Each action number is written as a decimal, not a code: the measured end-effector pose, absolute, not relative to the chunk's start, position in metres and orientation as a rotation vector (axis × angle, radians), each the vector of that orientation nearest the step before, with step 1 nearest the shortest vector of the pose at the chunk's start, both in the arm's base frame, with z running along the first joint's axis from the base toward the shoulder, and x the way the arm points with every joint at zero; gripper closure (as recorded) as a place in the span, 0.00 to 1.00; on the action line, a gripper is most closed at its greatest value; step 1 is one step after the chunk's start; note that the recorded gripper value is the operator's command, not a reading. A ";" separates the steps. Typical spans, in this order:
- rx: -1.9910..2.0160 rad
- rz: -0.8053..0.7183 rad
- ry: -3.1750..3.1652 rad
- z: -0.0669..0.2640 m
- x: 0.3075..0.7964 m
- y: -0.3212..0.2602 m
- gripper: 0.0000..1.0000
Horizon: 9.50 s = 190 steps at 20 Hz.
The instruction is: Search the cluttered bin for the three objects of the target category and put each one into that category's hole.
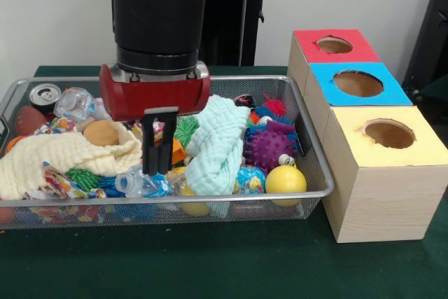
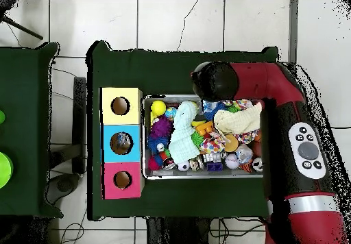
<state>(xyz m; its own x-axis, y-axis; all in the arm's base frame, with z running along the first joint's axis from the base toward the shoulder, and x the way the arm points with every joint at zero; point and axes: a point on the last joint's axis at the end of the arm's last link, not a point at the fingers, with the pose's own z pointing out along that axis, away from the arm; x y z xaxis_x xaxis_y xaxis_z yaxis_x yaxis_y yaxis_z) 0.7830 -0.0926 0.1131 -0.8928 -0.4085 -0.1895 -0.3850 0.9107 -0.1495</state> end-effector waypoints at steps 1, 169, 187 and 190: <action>-0.597 -0.157 2.860 0.111 0.782 -0.095 1.00; 0.928 -0.459 2.986 0.004 0.720 -0.098 0.00; 0.922 -0.429 2.934 -0.001 0.701 -0.100 1.00; 0.921 -0.422 2.926 0.001 0.700 -0.100 1.00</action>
